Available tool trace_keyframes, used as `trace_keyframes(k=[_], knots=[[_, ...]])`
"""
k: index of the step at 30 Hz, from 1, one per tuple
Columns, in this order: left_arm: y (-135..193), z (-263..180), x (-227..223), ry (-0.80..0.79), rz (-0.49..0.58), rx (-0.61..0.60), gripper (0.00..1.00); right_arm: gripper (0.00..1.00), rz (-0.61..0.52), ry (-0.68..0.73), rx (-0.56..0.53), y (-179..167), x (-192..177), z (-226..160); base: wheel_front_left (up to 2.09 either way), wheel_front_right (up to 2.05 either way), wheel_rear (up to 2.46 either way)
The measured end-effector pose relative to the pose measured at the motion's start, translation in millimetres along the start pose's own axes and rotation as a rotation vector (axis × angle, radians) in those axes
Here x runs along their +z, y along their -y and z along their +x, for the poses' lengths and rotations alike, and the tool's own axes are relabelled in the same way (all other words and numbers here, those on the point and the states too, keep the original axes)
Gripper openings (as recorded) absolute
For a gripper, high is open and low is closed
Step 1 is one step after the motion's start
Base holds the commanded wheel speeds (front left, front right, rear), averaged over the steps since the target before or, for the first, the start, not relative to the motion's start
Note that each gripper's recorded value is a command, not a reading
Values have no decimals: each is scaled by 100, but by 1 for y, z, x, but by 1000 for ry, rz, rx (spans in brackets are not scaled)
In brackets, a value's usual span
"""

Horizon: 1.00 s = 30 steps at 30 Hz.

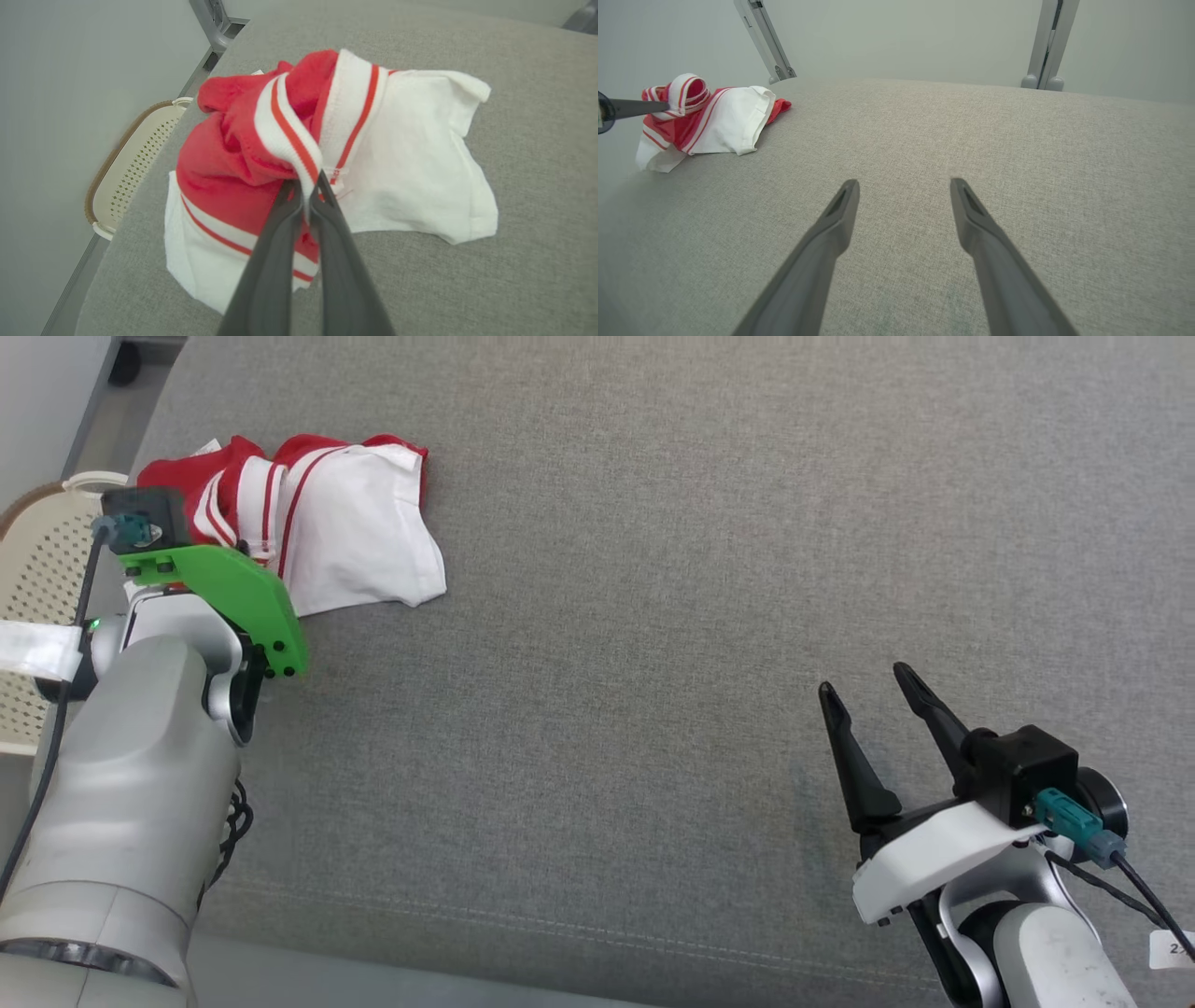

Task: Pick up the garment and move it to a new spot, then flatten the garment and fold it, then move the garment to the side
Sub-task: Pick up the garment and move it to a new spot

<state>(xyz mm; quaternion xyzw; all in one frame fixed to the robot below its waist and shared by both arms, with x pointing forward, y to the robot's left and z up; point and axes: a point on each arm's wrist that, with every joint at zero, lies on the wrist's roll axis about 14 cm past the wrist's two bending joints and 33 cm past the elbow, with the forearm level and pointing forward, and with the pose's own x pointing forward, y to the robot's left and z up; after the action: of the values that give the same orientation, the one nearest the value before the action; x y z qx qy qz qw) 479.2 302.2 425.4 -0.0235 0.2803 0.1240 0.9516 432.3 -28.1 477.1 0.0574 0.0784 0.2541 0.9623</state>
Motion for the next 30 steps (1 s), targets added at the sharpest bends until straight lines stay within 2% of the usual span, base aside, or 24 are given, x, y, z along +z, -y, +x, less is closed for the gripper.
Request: trace_keyframes(k=[5, 14, 24, 30], knots=[[24, -16, 56, 146, 41, -78, 0, 100, 11, 48, -8, -5, 12, -11, 0, 0, 0], [80, -51, 123, 318, 118, -232, 0, 100, 41, 131, -34, -6, 31, -33, 0, 0, 0], [173, -104, 186, 505, 192, -440, 0, 100, 64, 214, -133, 15, 45, -69, 0, 0, 0], [230, -144, 206, 593, 214, -573, 0, 100, 60, 251, -179, 24, 53, -87, 0, 0, 0]])
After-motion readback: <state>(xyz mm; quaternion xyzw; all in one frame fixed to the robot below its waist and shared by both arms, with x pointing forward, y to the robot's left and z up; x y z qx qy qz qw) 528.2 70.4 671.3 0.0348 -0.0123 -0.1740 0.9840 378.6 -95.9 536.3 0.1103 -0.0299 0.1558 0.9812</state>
